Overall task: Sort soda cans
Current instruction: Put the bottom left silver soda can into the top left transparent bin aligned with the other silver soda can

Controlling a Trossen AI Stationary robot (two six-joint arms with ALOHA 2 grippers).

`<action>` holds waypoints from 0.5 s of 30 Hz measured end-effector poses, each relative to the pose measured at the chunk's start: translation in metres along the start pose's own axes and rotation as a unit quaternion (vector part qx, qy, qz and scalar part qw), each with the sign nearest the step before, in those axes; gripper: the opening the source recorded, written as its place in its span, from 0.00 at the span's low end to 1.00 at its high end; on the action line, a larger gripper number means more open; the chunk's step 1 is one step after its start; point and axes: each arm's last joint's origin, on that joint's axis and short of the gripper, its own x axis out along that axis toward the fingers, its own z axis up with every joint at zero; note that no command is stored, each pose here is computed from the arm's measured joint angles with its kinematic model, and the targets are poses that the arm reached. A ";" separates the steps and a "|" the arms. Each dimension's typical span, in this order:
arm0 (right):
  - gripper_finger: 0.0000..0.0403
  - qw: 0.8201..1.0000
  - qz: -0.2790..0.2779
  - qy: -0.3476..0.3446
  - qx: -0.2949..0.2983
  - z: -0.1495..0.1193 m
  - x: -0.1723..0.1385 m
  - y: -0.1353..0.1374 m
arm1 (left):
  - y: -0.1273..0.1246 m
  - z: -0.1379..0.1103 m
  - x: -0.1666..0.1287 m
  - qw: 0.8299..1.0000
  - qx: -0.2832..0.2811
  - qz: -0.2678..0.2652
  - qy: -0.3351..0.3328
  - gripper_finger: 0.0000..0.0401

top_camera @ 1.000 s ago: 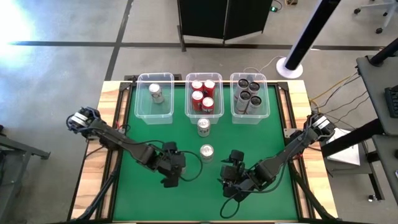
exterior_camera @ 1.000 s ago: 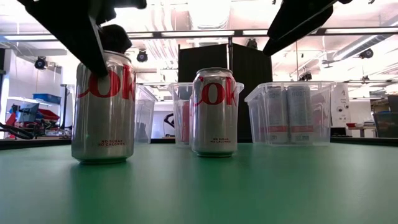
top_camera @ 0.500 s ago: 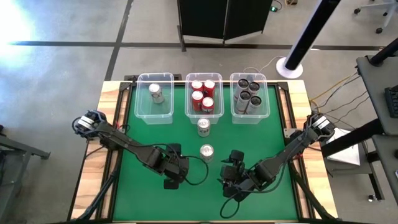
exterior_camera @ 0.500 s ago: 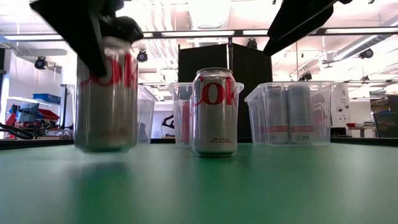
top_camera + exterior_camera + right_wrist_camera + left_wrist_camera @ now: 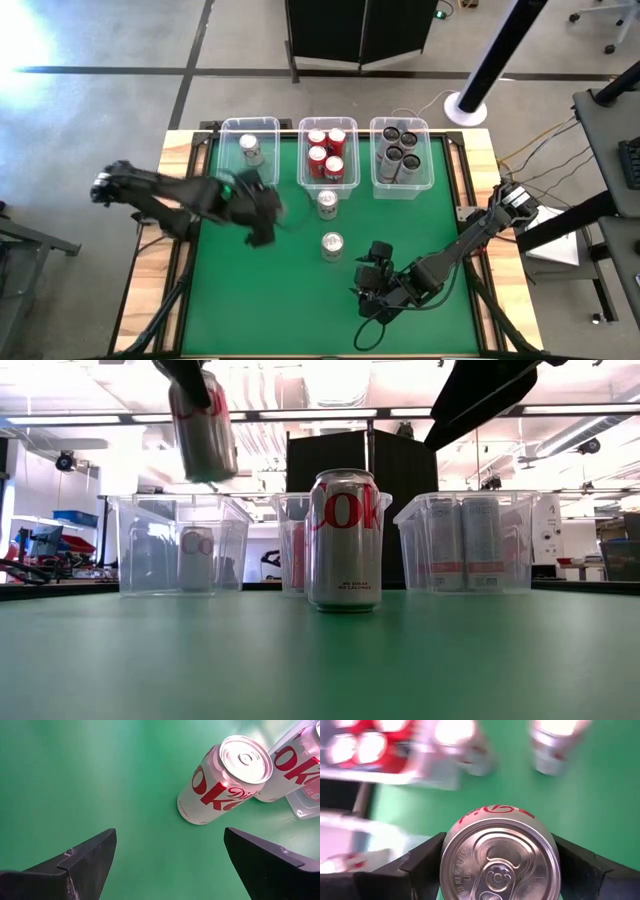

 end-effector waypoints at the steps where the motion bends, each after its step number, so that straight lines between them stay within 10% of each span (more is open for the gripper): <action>1: 0.90 1.000 0.000 0.000 0.000 0.000 0.000 0.000 | 0.014 -0.001 -0.005 1.000 -0.018 0.010 -0.006 0.71; 15: 0.90 1.000 0.000 0.000 0.000 0.000 0.000 0.000 | 0.151 -0.038 0.035 0.981 -0.140 0.105 0.078 0.71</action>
